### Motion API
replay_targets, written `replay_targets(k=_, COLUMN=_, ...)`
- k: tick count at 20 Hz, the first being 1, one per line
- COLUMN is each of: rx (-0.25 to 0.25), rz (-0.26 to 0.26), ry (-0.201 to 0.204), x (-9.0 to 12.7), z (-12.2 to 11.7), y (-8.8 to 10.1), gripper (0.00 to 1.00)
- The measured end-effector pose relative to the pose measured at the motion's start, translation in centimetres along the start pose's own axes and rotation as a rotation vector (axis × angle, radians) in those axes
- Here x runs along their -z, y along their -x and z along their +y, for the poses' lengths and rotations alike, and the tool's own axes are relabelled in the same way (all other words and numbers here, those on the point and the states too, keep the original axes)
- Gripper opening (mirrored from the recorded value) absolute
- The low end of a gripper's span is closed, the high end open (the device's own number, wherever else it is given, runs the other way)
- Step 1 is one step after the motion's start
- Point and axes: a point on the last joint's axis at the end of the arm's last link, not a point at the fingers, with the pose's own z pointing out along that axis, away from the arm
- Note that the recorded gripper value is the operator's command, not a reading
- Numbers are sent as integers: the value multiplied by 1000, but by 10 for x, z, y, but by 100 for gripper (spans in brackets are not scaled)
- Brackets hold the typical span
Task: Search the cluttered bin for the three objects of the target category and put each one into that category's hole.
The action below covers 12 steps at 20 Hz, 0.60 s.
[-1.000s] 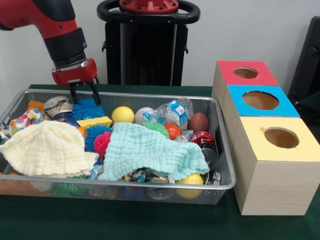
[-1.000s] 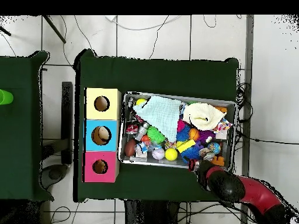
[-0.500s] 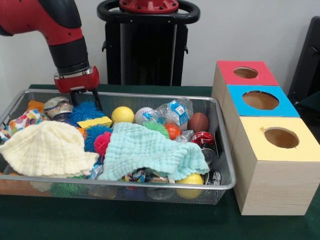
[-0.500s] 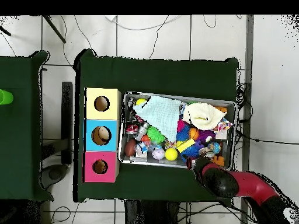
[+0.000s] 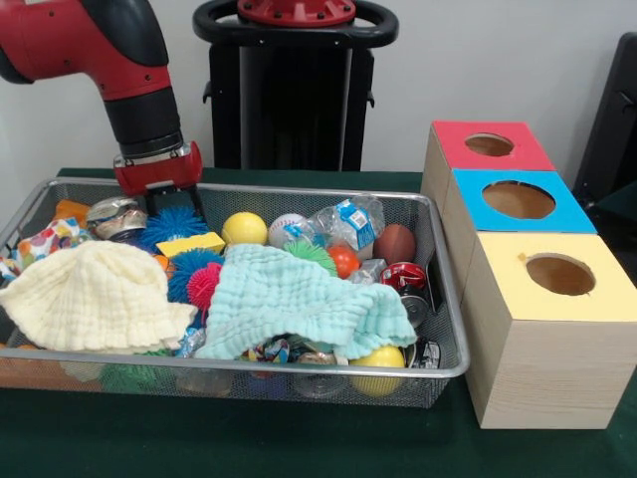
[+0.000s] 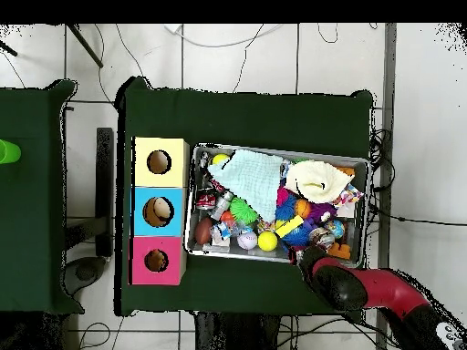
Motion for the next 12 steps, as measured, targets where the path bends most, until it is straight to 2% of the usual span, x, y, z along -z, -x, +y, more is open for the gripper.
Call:
replay_targets(k=2, rx=2, rz=0, ry=0, x=0, z=0, y=0, gripper=100)
replay_targets(k=3, rx=2, rz=0, ry=0, x=0, z=0, y=0, gripper=0)
replay_targets(k=12, rx=2, rz=0, ry=0, x=0, z=0, y=0, gripper=0)
